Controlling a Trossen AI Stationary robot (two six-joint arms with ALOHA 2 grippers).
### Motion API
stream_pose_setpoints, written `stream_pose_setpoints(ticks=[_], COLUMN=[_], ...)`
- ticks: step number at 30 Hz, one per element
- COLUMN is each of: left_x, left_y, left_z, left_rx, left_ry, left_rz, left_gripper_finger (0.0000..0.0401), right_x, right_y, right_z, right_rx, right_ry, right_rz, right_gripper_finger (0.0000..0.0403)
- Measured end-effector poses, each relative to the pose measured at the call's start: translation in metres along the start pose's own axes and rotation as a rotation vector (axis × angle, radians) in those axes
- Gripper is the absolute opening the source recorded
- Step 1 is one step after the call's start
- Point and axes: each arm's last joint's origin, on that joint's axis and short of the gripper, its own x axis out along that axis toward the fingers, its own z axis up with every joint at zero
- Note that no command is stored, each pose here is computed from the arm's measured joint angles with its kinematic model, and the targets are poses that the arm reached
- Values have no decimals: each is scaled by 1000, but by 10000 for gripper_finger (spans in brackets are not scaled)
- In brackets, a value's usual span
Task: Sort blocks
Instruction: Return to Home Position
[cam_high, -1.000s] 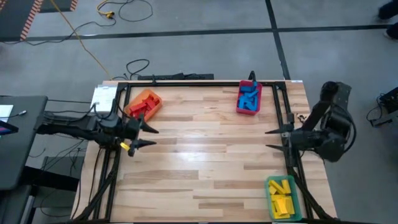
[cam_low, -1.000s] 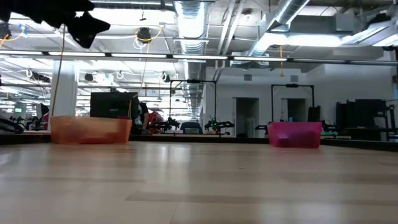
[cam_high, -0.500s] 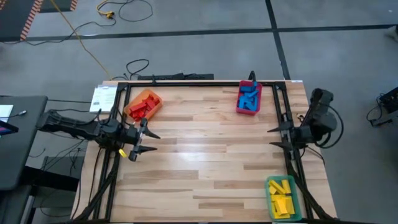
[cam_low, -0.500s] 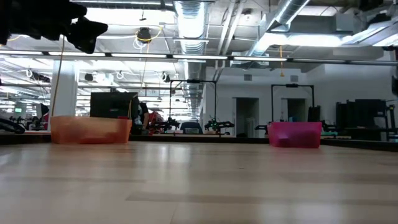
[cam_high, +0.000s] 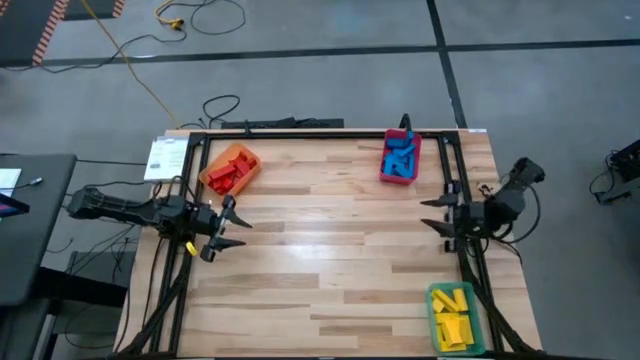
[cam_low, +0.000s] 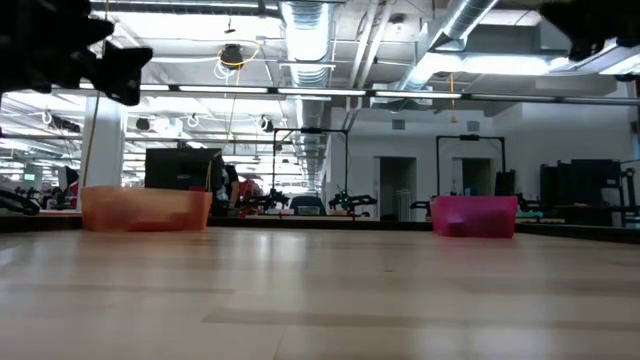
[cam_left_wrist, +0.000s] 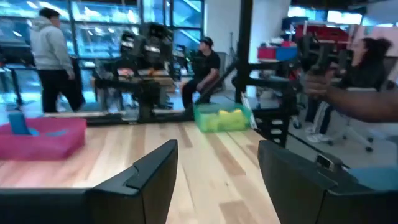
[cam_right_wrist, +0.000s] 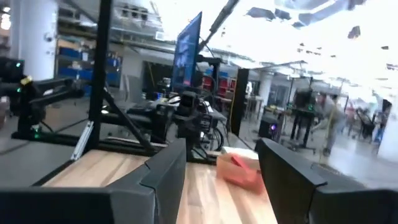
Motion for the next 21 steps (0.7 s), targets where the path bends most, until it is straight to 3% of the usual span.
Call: stream_pose_setpoints(ticks=[5,10,15,21], left_x=[-4,-5,-5,-5], left_y=[-1,-2,-2,-2], left_z=[-2,-3,3,5], left_rx=[-8,-54,-137,-112], left_ry=[19,26,28,17], left_rz=[-43,-44,-43,-44], left_gripper_finger=[217,217,217,217], right_x=[3,6,6,4], right_y=[2,-3,-2,0], right_z=[-23,-30,-40,-50], right_rx=[67,222,264,226], right_ry=[72,93,161,252], right_rz=[-73,-165,-181,-171], right_gripper_finger=[214,214,214,214])
